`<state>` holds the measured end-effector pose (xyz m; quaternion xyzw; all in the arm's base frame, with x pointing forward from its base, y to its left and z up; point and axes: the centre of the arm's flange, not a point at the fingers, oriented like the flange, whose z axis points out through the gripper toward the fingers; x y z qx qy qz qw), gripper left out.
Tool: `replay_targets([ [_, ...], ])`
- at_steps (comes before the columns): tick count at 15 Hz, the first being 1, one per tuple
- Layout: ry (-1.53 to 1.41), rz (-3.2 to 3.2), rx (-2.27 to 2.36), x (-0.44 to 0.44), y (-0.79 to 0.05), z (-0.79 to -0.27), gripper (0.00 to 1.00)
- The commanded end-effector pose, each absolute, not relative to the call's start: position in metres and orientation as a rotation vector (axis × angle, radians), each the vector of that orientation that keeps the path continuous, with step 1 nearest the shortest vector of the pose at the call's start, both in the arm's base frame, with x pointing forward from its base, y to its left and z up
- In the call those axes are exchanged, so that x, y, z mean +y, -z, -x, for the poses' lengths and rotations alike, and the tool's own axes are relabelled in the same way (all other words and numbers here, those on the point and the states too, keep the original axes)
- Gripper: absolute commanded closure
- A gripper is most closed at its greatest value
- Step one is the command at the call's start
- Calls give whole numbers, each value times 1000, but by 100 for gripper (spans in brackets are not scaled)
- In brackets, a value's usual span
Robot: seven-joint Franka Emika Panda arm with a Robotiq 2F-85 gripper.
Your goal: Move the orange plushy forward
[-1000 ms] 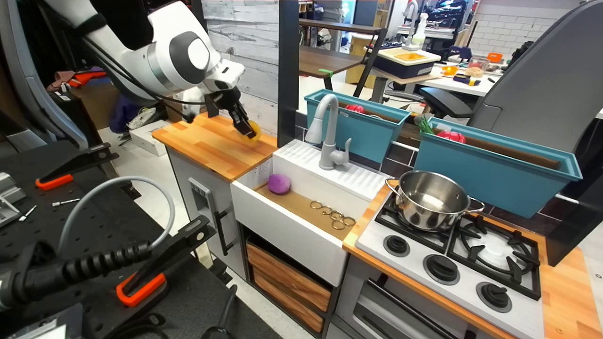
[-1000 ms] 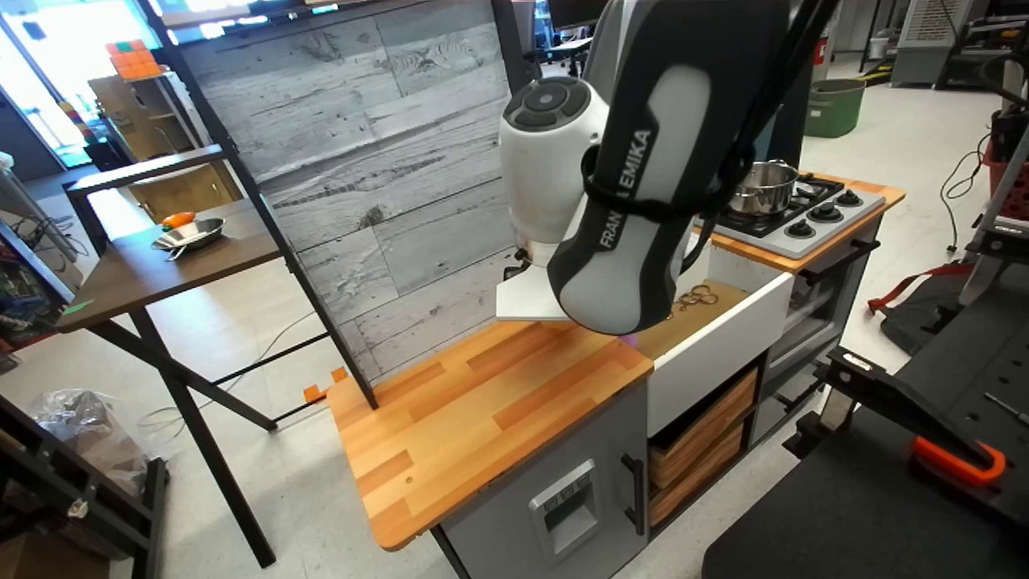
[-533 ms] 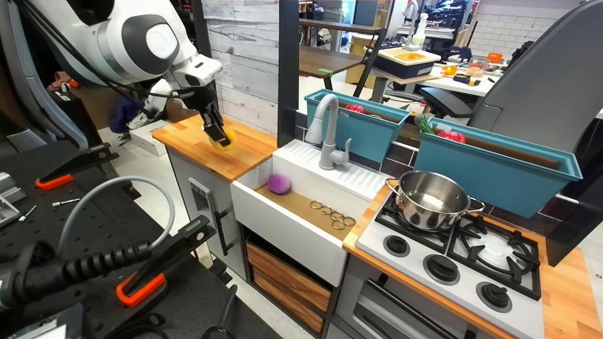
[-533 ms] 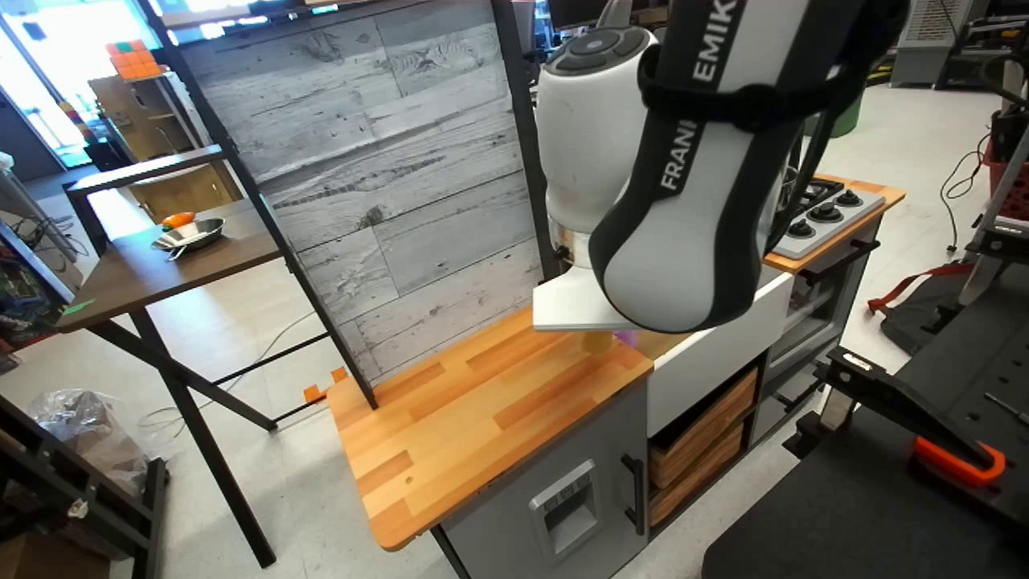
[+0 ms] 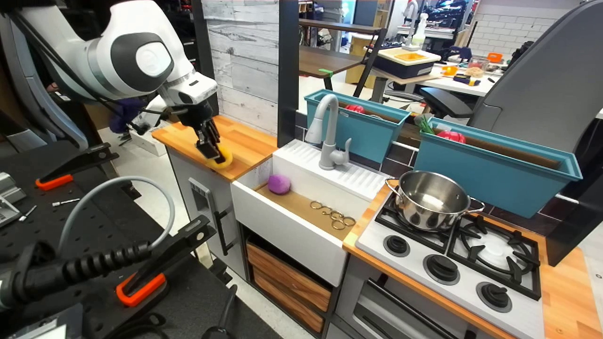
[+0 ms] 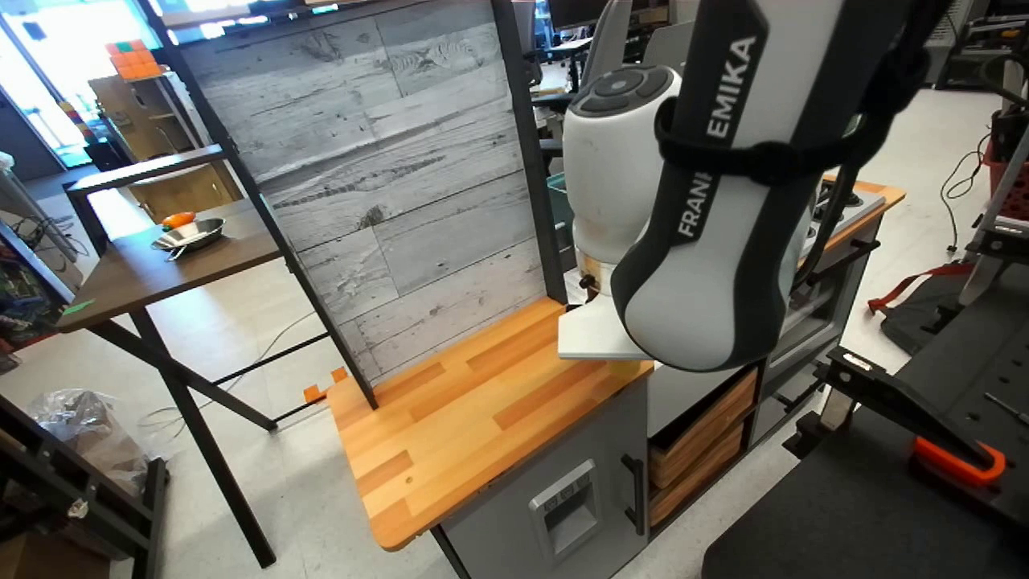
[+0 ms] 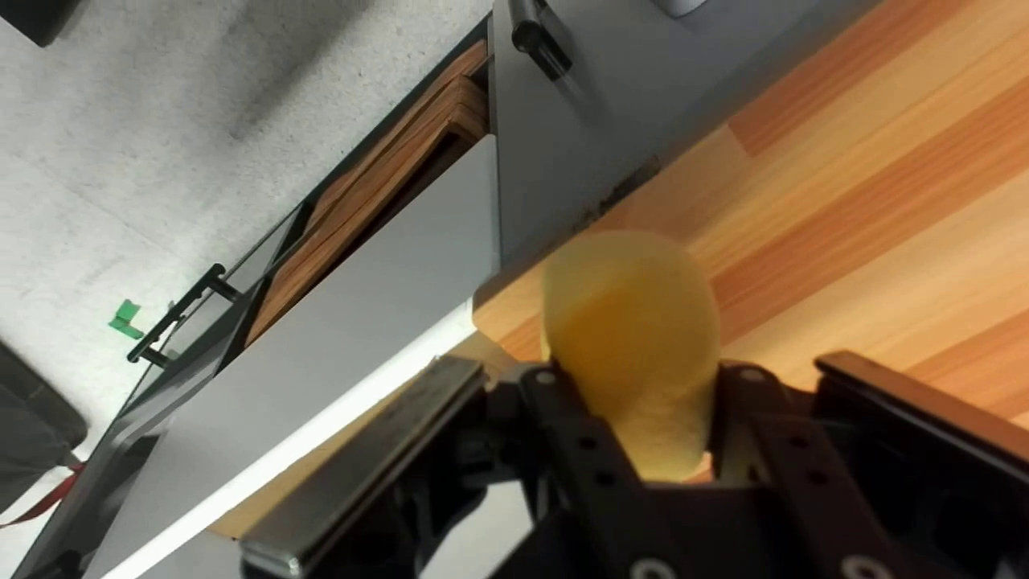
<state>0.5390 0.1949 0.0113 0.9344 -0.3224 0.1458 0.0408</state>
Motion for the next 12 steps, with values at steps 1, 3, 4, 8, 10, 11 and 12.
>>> replay_targets([
  [1,-467,-2843,-1031,205,4,-548,94],
  [3,-461,-2833,-1031,207,15,-548,94],
  [4,-463,-2826,-1033,207,20,-549,92],
  [8,-516,-2819,-1041,211,23,-562,94],
  [10,-542,-2822,-1051,214,19,-573,94],
  [11,-554,-2822,-1050,214,19,-577,94],
  [12,-565,-2822,-1046,215,20,-581,94],
])
